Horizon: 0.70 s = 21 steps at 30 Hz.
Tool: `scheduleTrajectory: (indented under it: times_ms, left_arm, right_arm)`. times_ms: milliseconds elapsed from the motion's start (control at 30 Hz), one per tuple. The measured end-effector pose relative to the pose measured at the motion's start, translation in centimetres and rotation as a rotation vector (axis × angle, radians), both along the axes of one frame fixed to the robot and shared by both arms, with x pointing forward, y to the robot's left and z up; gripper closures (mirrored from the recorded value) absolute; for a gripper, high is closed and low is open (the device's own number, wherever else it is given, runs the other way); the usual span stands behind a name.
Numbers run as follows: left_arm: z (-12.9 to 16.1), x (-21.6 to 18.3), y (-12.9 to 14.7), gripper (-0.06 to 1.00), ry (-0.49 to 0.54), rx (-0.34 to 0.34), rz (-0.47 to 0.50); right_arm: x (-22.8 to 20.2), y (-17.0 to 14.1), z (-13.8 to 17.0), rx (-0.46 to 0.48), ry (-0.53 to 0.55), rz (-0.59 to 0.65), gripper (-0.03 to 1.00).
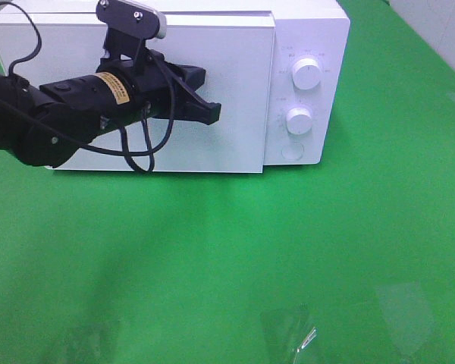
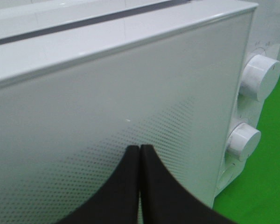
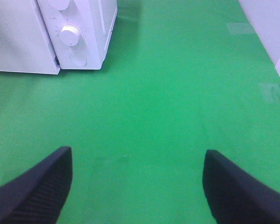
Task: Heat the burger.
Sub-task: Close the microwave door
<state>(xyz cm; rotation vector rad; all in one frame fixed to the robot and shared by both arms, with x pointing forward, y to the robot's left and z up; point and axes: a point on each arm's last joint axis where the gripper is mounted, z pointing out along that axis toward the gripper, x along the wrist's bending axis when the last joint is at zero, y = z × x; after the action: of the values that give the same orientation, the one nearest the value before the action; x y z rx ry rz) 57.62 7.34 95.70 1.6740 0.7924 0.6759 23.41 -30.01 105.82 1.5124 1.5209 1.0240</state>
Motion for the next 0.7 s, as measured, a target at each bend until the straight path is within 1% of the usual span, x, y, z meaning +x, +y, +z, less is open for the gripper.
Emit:
scheduleTrajectory:
  times_ms: [167, 300, 400, 433, 700]
  left_arm:
    - [-0.1, 0.5, -0.6, 0.94, -0.002, 0.005, -0.007]
    - [-0.3, 1.2, -2.1, 0.94, -0.018, 0.030, -0.050]
    - [-0.3, 1.7, -2.4, 0.94, -0.021, 0.022, -0.046]
    - [-0.4, 1.8, -2.7, 0.94, -0.023, 0.032, -0.056]
    - [-0.7, 1.7, -3.5, 0.94, -0.006, 0.034, -0.061]
  right_arm:
    - [0.0, 0.0, 0.0, 0.000, 0.000, 0.000, 0.21]
    - [0.0, 0.0, 0.0, 0.000, 0.000, 0.000, 0.21]
    - [0.0, 0.0, 0.0, 0.000, 0.000, 0.000, 0.21]
    - [0.0, 0.0, 0.0, 0.000, 0.000, 0.000, 0.21]
    - [0.0, 0.0, 0.0, 0.000, 0.000, 0.000, 0.21]
